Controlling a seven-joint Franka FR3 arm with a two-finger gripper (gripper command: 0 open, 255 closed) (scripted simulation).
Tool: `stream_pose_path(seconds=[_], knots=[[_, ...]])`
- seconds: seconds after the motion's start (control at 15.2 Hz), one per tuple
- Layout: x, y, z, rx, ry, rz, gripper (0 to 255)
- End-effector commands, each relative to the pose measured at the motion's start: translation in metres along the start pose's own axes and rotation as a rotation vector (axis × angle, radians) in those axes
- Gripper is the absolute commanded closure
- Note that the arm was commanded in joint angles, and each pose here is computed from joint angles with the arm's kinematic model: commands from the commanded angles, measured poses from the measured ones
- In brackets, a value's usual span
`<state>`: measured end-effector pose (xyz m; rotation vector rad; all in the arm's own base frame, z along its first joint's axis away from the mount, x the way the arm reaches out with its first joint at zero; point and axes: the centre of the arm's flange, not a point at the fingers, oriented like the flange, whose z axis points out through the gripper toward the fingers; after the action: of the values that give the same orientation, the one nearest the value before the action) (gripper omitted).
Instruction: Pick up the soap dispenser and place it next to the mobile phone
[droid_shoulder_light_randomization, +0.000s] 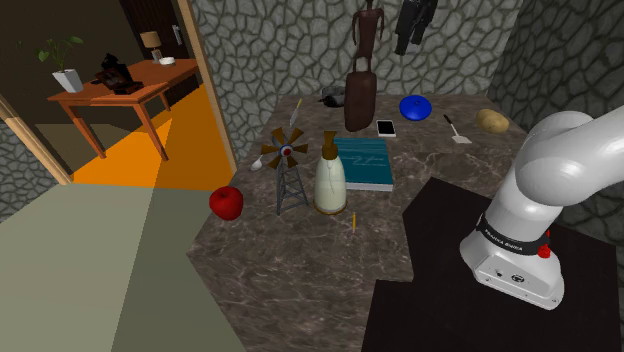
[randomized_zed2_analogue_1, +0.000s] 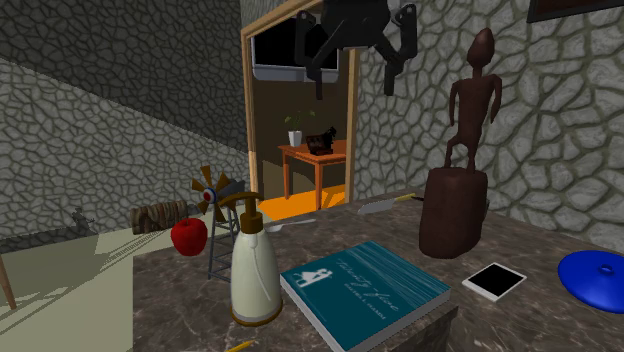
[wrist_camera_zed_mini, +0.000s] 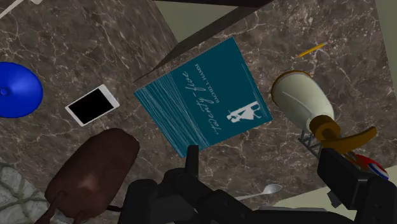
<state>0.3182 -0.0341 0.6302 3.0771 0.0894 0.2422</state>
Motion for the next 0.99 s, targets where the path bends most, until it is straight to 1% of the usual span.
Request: stream_pose_path(seconds=[0.0, 0.92], knots=[[0.000, 0.000, 0.000, 0.000, 0.000, 0.000, 0], [0.078, -0.115, 0.124, 0.053, -0.137, 0.211, 0]])
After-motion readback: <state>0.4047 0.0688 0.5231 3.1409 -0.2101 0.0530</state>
